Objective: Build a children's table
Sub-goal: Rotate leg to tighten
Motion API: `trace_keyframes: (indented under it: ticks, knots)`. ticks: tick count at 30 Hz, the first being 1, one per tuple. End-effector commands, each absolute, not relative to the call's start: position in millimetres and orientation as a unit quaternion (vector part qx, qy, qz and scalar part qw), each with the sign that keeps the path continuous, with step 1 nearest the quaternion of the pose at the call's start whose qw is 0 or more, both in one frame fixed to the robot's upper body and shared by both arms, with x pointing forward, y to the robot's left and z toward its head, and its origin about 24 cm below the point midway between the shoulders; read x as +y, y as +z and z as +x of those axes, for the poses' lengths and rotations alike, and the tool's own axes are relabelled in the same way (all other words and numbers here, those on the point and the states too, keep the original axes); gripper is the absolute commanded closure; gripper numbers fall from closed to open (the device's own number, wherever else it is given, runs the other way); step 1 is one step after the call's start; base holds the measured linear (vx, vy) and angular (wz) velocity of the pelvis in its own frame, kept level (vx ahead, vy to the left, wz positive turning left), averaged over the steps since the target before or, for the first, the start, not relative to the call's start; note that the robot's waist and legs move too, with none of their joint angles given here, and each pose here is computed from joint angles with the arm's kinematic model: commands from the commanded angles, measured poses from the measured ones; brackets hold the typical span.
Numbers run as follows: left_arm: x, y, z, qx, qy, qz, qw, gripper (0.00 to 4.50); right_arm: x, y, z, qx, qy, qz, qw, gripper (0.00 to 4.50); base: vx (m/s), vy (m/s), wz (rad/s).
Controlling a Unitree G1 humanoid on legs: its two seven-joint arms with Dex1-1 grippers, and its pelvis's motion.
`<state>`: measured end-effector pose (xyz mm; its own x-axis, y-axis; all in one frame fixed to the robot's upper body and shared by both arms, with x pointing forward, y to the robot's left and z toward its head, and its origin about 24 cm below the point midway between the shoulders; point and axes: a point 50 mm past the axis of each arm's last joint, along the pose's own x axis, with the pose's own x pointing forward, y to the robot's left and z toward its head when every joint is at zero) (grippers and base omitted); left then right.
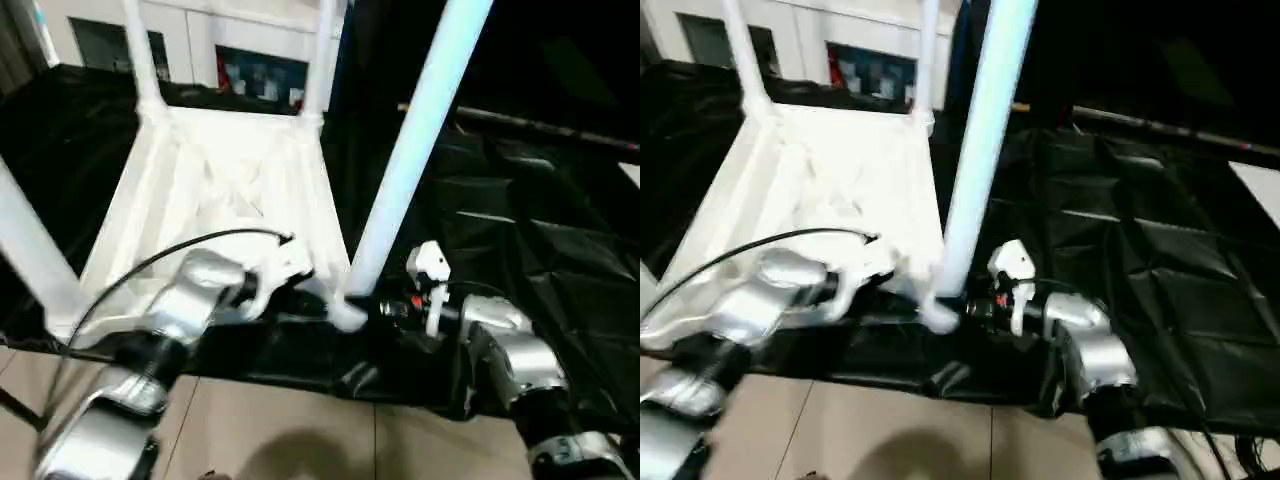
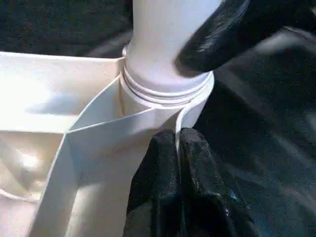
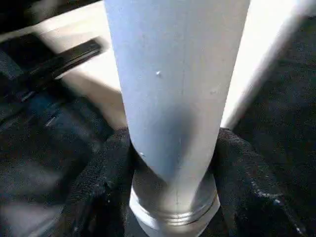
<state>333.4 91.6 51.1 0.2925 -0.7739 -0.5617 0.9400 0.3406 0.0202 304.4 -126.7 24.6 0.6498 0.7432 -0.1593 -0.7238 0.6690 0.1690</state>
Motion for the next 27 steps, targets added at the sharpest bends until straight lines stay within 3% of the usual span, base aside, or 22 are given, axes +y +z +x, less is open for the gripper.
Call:
trace_keyframes:
  ticks: [1, 3, 6, 8, 12, 13, 18, 21, 27]
  knots:
    - [86, 37, 336, 0.251, -0.483, 0.151, 0.825, 4.50, -103.7, 12, 294.6, 0.139, 0.420, 0.063, 0.895, 2.54, 0.000, 0.000, 0.00]
    - [79, 37, 338, 0.250, -0.473, 0.151, 0.831, 4.50, -99.4, 12, 296.4, 0.142, 0.401, 0.071, 0.902, 2.55, 0.000, 0.000, 0.00]
    - [57, 39, 339, 0.241, -0.463, 0.162, 0.837, 4.50, -97.1, 7, 310.9, 0.172, 0.298, 0.041, 0.938, 2.55, 0.000, 0.000, 0.00]
    - [52, 38, 338, 0.239, -0.468, 0.168, 0.834, 4.50, -97.1, 7, 313.6, 0.172, 0.284, 0.037, 0.942, 2.56, 0.000, 0.000, 0.00]
    - [47, 34, 336, 0.239, -0.481, 0.179, 0.824, 4.50, -85.1, 17, 311.7, 0.138, 0.331, 0.032, 0.933, 2.56, 0.000, 0.000, 0.00]
    - [48, 32, 335, 0.240, -0.485, 0.182, 0.821, 4.50, -81.0, 19, 308.3, 0.129, 0.361, 0.032, 0.923, 2.00, 0.000, 0.000, 0.00]
    - [53, 33, 336, 0.230, -0.501, 0.190, 0.813, 4.50, -82.3, 21, 305.6, 0.121, 0.382, 0.027, 0.916, 1.60, 0.000, 0.000, 0.00]
    - [59, 33, 334, 0.226, -0.521, 0.190, 0.801, 4.50, -95.5, 29, 305.0, 0.093, 0.395, 0.020, 0.914, 1.60, 0.000, 0.000, 0.00]
    - [75, 33, 325, 0.212, -0.599, 0.205, 0.745, 4.50, -142.3, 51, 281.3, 0.063, 0.467, 0.084, 0.878, 1.60, 0.000, 0.000, 0.00]
